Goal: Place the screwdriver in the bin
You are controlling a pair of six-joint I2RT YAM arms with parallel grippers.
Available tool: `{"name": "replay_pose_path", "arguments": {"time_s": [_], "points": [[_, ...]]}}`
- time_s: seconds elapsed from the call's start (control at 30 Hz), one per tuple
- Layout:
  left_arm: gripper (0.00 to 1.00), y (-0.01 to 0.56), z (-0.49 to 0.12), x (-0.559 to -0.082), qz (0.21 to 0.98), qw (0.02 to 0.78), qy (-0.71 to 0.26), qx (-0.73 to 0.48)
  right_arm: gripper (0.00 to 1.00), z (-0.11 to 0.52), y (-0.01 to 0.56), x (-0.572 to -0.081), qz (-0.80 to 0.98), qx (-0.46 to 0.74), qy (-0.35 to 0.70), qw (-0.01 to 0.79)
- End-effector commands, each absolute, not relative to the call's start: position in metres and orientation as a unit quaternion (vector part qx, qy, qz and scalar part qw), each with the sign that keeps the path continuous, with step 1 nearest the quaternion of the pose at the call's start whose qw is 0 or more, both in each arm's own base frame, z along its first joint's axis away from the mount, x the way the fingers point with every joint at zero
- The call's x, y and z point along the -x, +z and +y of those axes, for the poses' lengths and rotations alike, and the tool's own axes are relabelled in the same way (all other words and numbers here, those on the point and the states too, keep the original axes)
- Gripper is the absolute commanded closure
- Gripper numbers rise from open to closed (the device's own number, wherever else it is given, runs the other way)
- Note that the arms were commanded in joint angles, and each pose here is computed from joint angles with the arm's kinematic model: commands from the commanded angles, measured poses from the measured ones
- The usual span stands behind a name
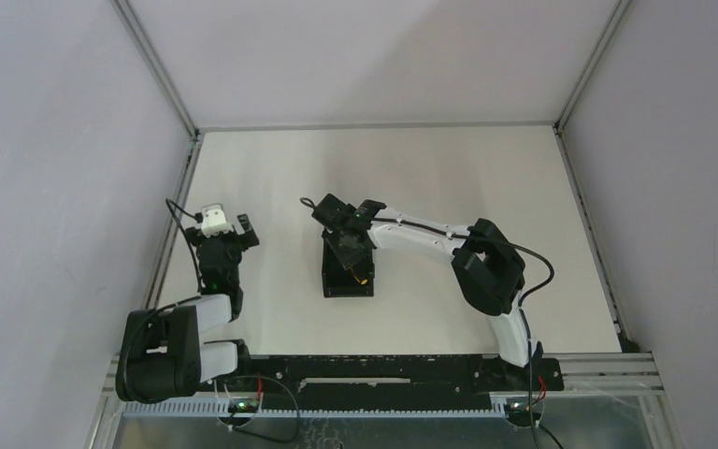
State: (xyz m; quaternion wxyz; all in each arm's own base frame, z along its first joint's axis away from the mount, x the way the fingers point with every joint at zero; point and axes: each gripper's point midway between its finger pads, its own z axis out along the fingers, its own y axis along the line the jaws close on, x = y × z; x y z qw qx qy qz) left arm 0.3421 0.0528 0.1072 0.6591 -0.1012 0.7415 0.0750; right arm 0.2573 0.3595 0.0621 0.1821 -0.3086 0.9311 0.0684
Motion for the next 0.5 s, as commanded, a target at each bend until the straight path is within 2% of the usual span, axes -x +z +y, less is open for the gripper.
{"name": "replay_pose_path", "arguments": {"time_s": [0.0, 0.07, 0.23, 0.3, 0.33, 0.37, 0.4, 0.47], "points": [[0.00, 0.138, 0.053, -0.357, 0.712, 0.692, 0.077, 0.097, 0.60, 0.368, 0.099, -0.272, 0.918, 0.296, 0.080, 0.249], [0.00, 0.138, 0.053, -0.357, 0.711, 0.692, 0.077, 0.097, 0.56, 0.368, 0.119, -0.274, 0.913, 0.291, 0.089, 0.273], [0.00, 0.138, 0.053, -0.357, 0.712, 0.692, 0.077, 0.097, 0.55, 0.363, 0.185, -0.275, 0.892, 0.272, 0.127, 0.337], [0.00, 0.139, 0.053, -0.358, 0.711, 0.692, 0.077, 0.097, 0.49, 0.353, 0.219, -0.274, 0.879, 0.262, 0.144, 0.371], [0.00, 0.138, 0.053, -0.357, 0.711, 0.692, 0.077, 0.097, 0.42, 0.347, 0.233, -0.273, 0.873, 0.258, 0.151, 0.385], [0.00, 0.139, 0.053, -0.358, 0.711, 0.692, 0.077, 0.097, 0.26, 0.340, 0.245, -0.273, 0.868, 0.252, 0.157, 0.397], [0.00, 0.139, 0.053, -0.358, 0.711, 0.692, 0.077, 0.097, 0.04, 0.332, 0.255, -0.273, 0.864, 0.246, 0.165, 0.408], [0.00, 0.139, 0.053, -0.358, 0.711, 0.692, 0.077, 0.097, 0.00, 0.316, 0.270, -0.272, 0.853, 0.238, 0.183, 0.428]]}}
